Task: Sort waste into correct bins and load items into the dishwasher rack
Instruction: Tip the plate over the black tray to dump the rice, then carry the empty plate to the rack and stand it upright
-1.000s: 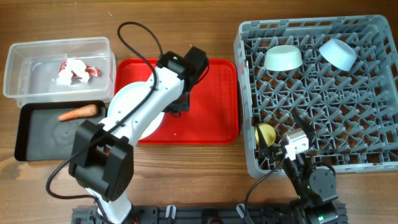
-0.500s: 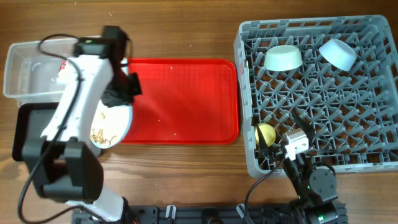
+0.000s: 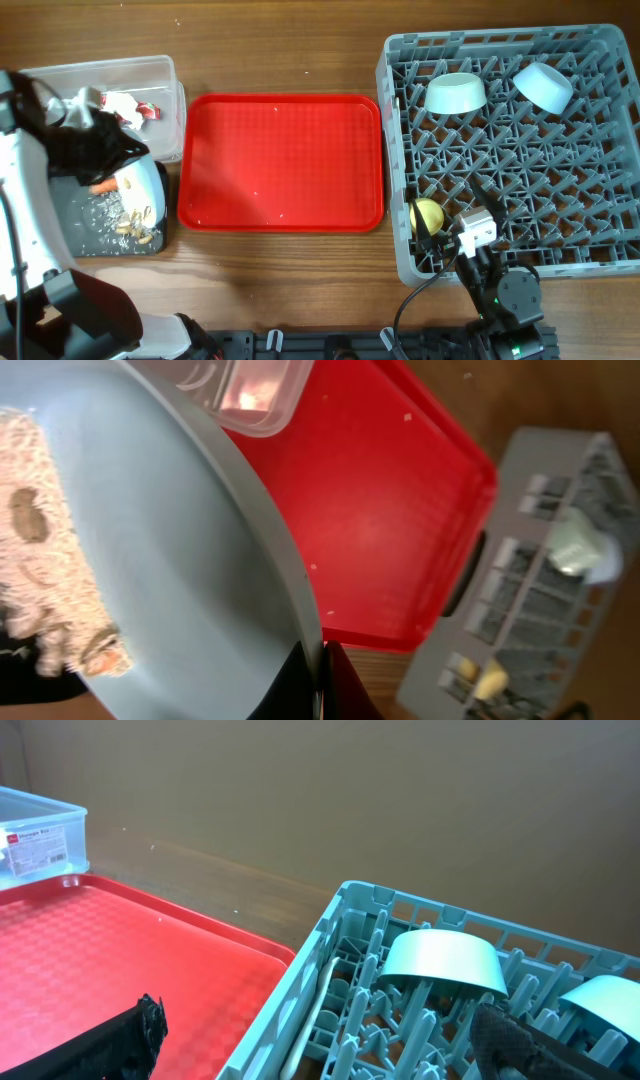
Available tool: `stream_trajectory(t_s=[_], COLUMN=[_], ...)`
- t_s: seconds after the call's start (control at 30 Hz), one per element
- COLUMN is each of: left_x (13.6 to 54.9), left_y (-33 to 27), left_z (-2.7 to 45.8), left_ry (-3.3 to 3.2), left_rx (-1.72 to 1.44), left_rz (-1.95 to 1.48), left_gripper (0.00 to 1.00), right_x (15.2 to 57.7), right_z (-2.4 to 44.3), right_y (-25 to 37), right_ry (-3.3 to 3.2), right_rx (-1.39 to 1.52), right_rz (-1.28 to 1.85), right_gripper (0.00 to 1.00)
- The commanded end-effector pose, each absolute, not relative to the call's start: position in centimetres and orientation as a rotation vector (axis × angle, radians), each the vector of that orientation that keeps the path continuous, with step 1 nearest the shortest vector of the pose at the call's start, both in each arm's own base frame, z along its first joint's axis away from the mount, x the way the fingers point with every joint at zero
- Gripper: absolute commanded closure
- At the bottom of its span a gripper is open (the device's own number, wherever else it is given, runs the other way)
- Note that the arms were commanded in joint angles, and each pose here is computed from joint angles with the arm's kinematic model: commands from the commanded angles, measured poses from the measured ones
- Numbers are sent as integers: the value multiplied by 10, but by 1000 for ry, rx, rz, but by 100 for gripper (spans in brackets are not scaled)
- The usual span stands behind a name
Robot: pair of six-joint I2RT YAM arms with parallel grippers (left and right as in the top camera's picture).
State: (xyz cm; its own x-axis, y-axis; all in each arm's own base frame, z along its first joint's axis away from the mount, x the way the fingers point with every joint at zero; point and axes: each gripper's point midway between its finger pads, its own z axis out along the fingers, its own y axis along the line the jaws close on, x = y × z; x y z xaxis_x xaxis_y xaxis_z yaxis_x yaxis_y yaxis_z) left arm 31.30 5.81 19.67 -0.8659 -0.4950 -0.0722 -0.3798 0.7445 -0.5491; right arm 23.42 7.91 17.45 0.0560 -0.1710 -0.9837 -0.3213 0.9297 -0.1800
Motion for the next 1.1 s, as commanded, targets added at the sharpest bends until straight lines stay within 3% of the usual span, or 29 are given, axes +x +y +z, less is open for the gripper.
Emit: stream_trajectory(t_s=[0.0, 0.37, 0.53, 0.7, 0.97, 1.07], left_x=[313, 256, 256, 274, 336, 371], left_y=[66, 133, 111, 40, -132, -193], left_z=[235, 254, 264, 274, 287, 295], left_ry=[2500, 1861, 1862, 1992, 2059, 2041], left_rx=[-613, -804, -709, -383, 346, 395], left_rz=[-1024, -1286, -1321, -1397, -1569, -1460], left_gripper=[96, 96, 96, 96, 96, 96], right_x=[235, 235, 234, 234, 235, 235], right_z=[177, 177, 177, 177, 177, 177], right_y=[77, 77, 77, 77, 77, 77], right_ry=[1514, 1514, 1514, 1514, 1514, 1514], right_rx=[-392, -391, -392, -391, -391, -391], right_rz=[108, 108, 109, 109, 108, 108], right_gripper=[0, 0, 0, 0, 0, 0])
